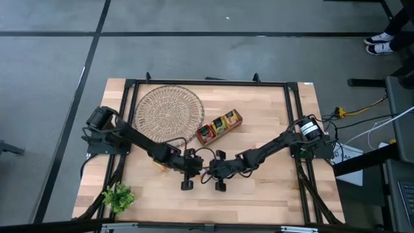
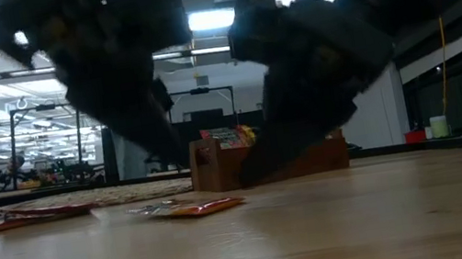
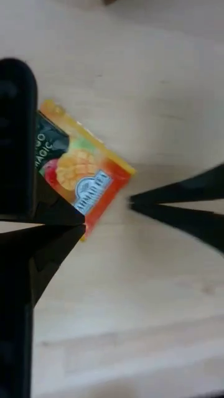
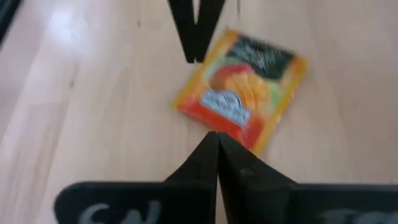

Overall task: Pick & Place Tea
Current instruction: Put the orange tea bag into the right section of the wooden organizer

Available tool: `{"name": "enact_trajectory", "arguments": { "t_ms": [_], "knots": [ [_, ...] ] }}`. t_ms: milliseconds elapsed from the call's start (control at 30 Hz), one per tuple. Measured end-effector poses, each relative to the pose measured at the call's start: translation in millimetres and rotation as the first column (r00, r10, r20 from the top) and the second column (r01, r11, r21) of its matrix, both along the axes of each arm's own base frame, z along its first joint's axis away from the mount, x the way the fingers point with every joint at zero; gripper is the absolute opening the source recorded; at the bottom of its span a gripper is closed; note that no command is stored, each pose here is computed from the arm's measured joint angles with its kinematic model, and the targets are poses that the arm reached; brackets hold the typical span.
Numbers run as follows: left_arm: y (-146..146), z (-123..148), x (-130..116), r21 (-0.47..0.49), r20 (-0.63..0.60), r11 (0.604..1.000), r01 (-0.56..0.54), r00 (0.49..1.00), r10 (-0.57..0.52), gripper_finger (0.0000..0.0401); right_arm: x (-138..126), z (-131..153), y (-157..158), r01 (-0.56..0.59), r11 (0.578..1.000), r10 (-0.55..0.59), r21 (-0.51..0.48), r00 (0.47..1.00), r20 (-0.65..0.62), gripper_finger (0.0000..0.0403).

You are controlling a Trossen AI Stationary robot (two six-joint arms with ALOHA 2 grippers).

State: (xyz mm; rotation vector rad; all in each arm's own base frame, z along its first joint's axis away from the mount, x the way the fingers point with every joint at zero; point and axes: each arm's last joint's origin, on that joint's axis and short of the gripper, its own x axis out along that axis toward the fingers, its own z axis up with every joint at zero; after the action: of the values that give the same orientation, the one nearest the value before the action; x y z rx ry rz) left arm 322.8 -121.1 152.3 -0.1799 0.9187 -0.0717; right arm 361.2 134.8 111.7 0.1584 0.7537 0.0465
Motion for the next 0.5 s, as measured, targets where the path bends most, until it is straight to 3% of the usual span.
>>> {"name": "enact_trajectory", "arguments": {
  "t_ms": [267,500],
  "knots": [
    [2.2,17.1,-3.7,-0.005,0.046,0.999,-0.047,0.998,0.047,0.0003,6.2,1.3,-6.7,0.003,1.0,-0.003,0.006,0.999,0.045,0.0005],
    [9.7,10.5,-10.4,0.0,-0.066,0.99,-0.138,0.988,0.138,0.0003,16.2,-33.2,-15.7,0.027,0.997,-0.027,0.069,1.0,0.003,0.0006]
  ]
}}
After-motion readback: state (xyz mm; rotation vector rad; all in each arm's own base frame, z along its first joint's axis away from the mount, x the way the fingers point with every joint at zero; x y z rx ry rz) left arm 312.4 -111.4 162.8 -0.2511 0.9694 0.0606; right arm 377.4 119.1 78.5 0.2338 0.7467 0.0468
